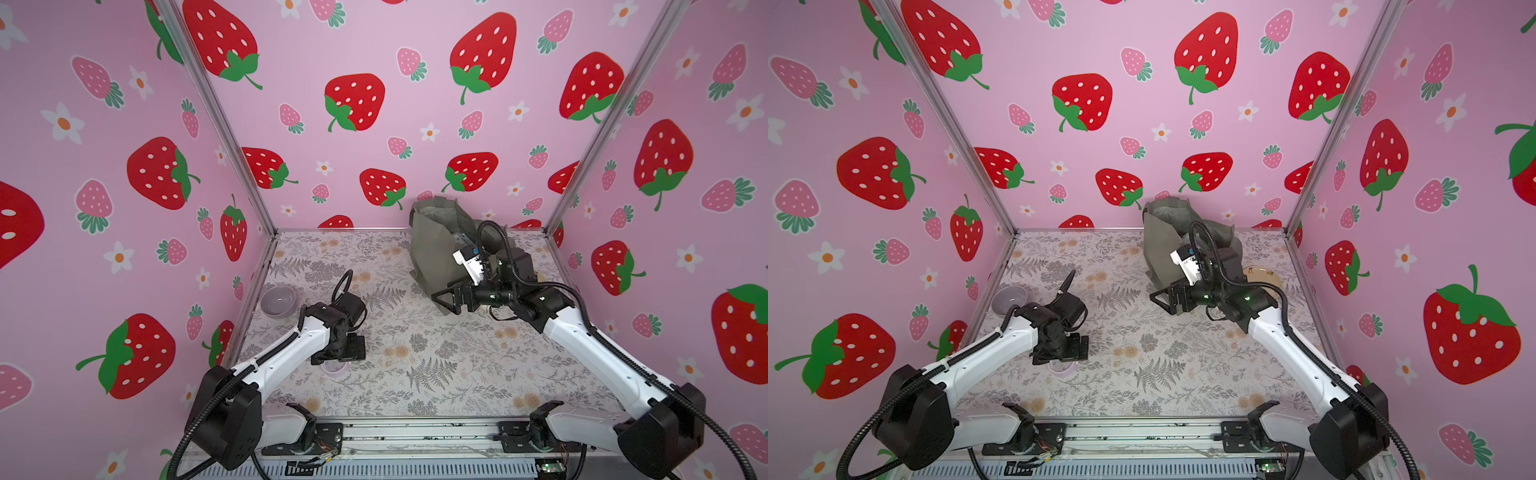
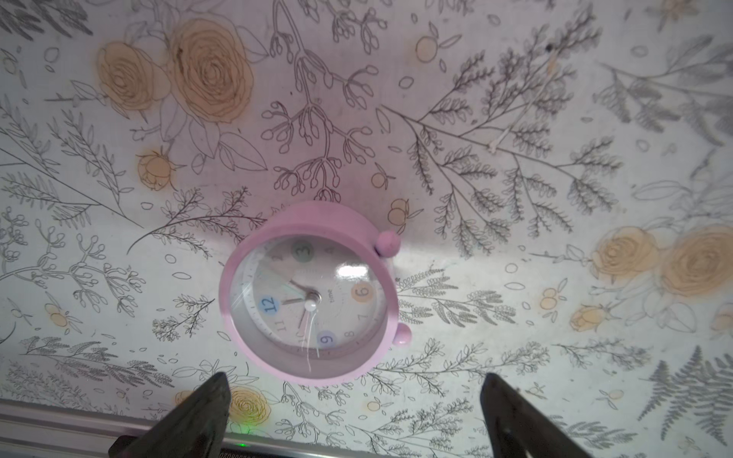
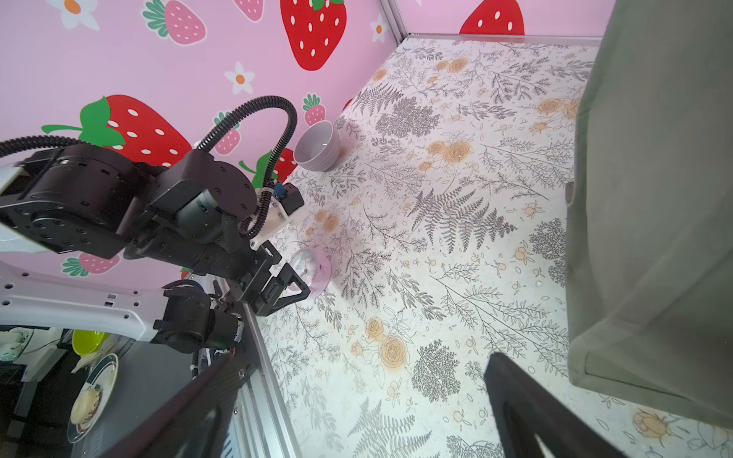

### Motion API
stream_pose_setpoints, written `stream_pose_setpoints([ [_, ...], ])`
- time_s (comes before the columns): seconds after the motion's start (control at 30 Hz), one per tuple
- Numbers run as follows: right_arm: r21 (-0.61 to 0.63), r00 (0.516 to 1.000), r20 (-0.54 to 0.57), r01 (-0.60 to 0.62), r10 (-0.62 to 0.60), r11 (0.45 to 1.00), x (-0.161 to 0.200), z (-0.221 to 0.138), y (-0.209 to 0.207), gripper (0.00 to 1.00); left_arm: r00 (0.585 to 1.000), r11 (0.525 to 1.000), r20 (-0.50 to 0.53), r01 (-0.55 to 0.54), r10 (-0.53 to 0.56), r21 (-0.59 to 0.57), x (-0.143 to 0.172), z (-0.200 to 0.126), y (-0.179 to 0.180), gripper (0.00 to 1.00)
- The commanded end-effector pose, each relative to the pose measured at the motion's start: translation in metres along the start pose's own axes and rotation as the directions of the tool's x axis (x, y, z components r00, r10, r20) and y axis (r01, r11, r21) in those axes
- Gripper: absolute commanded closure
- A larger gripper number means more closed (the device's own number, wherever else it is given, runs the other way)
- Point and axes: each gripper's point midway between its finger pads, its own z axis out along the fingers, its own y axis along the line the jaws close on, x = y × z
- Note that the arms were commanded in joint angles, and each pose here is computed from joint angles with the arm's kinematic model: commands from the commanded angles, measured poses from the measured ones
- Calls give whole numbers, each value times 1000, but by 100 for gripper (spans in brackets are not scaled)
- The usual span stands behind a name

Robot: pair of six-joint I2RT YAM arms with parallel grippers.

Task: Put the alarm clock into the canvas bag
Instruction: Pick up the alarm from the center of the board.

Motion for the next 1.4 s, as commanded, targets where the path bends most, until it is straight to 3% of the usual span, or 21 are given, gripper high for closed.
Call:
stream_pose_setpoints([
  [0.0, -36, 999, 18, 48, -47, 998, -2, 0, 7, 0, 1000, 999, -9, 15, -16, -41, -5, 13, 8, 1],
  [0.37, -19, 999, -6, 39, -40, 999, 0, 7, -1, 0, 997, 996, -53, 60, -64, -72, -3, 26, 18, 1],
  [0.87, -13, 999, -13, 35, -35, 999, 5, 5, -2, 0, 993, 992, 20, 113, -112, -61, -9, 23, 28, 1],
  [1.37, -17, 999, -7, 34, -34, 999, 6, 2, 2, 0, 993, 992, -34, 113, -114, -50, -2, 43, 24, 1],
])
